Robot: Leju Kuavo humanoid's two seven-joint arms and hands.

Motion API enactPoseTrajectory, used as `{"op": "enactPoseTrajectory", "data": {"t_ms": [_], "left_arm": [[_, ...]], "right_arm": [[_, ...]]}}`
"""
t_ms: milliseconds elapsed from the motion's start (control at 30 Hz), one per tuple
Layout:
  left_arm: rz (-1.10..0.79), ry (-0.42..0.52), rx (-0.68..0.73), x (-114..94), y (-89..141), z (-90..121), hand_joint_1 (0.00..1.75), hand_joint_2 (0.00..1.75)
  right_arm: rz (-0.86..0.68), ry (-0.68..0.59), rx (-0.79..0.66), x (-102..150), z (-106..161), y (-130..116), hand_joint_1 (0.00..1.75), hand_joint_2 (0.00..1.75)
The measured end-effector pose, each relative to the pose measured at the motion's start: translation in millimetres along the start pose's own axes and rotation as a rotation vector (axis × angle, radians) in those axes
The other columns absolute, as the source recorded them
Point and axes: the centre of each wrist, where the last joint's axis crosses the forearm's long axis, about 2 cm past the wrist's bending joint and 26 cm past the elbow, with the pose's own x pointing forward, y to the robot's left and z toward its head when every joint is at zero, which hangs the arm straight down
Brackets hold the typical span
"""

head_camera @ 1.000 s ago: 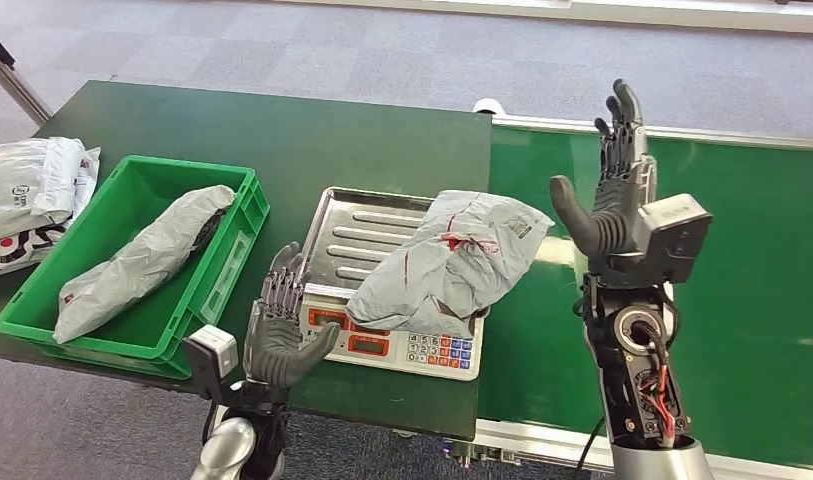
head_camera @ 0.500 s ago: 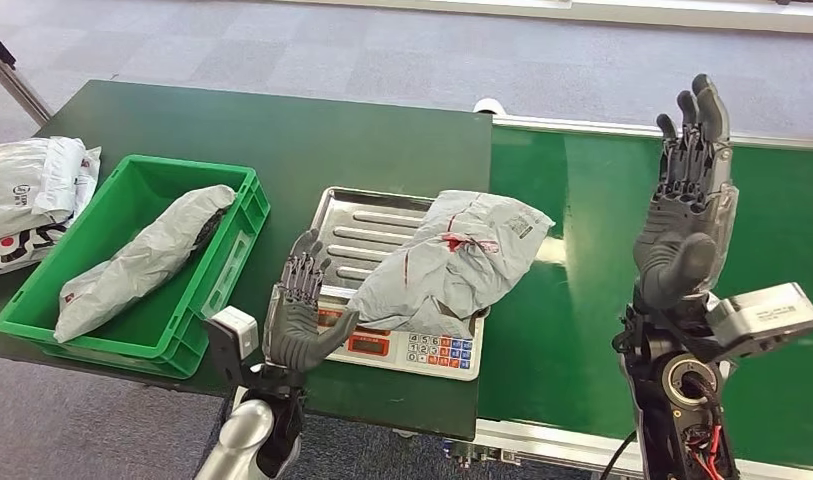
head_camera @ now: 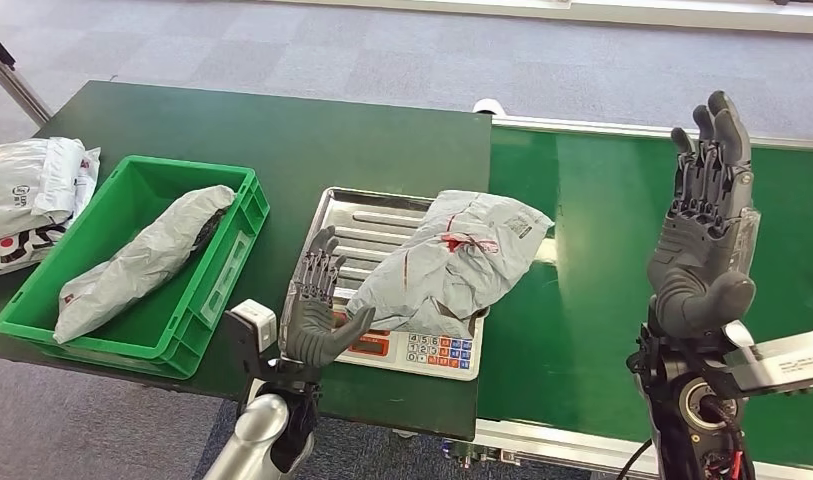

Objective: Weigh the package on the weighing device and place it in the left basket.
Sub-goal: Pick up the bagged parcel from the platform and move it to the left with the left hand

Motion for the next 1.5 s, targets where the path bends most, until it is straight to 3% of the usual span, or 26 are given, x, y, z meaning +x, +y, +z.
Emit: {"op": "enactPoseTrajectory", "data": {"t_ms": [533, 667, 900, 1100, 1267, 1500], "left_arm": [[0.015, 0.001, 0.022, -5, -2, -2, 0.0, 1.75], [0.013, -0.001, 0.025, -5, -2, -2, 0.0, 1.75], [-0.003, -0.01, 0.034, -5, 10, 3, 0.0, 1.75], [-0.012, -0.013, 0.034, -5, 15, 5, 0.0, 1.75], [-0.046, -0.016, 0.019, -2, 21, 10, 0.0, 1.75], [-0.236, 0.065, -0.072, 4, 27, 20, 0.0, 1.75]], "right_arm": [[-0.02, -0.016, 0.026, 2, 1, -17, 0.0, 0.0], [-0.053, 0.029, -0.032, 1, 7, -23, 0.0, 1.75], [-0.015, 0.206, -0.183, -11, 79, -31, 0.0, 1.75], [0.028, 0.356, -0.216, -13, 112, -32, 0.0, 1.75], [0.142, 0.555, -0.276, -13, 166, -13, 0.0, 1.75], [0.155, 0.752, -0.275, -19, 193, 14, 0.0, 1.75]]}}
